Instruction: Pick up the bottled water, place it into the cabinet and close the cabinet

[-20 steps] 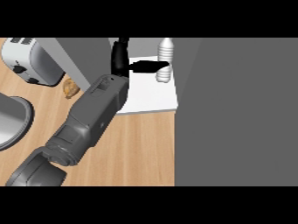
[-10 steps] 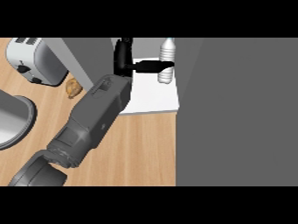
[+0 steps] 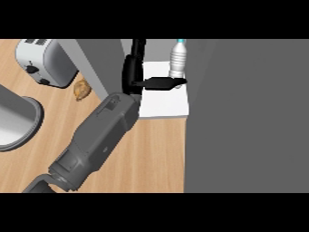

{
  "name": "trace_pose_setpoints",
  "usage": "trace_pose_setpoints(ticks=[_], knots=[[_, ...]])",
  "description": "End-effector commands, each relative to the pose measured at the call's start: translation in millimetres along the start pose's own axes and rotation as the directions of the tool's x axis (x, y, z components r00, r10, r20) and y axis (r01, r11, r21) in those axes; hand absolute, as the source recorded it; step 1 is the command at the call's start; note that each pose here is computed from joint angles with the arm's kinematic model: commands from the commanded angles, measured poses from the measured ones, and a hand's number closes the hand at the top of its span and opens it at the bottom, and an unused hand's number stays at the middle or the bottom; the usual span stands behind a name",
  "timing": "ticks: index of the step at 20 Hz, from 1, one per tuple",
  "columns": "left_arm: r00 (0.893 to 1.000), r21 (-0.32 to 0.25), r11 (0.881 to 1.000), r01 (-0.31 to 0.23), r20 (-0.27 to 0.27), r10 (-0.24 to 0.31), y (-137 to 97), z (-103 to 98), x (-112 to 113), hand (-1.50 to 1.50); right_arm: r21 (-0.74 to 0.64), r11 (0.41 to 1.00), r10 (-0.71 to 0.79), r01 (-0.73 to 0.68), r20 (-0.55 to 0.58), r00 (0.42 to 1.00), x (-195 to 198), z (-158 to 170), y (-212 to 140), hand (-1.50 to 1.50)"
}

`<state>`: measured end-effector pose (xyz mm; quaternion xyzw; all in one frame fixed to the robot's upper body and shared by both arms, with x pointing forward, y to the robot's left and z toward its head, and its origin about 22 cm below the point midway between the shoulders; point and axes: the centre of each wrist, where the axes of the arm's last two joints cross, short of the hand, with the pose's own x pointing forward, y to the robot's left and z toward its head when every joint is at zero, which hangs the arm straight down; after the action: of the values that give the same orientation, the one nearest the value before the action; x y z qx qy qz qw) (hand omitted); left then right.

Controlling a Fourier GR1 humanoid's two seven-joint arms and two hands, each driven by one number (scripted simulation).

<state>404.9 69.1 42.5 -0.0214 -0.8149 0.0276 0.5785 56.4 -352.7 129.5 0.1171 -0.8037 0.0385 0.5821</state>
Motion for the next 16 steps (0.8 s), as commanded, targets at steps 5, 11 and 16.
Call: trace_pose_setpoints(ticks=[5, 11, 16], knots=[[0.995, -0.088, 0.991, -0.096, -0.039, 0.093, -7.6, 75.3, -16.1, -1.5, -0.01, 0.999, 0.049, -0.049, 0.022, 0.999, 24.8, -1.0, 24.4, -1.5], [0.985, -0.052, 0.984, -0.17, -0.043, 0.168, -17.6, 124.1, -1.3, -1.5, 0.001, 0.998, 0.055, -0.055, 0.022, 0.998, 24.3, -4.9, 38.2, -1.5], [0.97, -0.082, 0.968, -0.238, -0.077, 0.231, -10.9, 154.3, 19.9, -1.5, 0.01, 0.998, 0.068, -0.068, 0.034, 0.997, 26.9, -6.3, 27.2, -1.5]])
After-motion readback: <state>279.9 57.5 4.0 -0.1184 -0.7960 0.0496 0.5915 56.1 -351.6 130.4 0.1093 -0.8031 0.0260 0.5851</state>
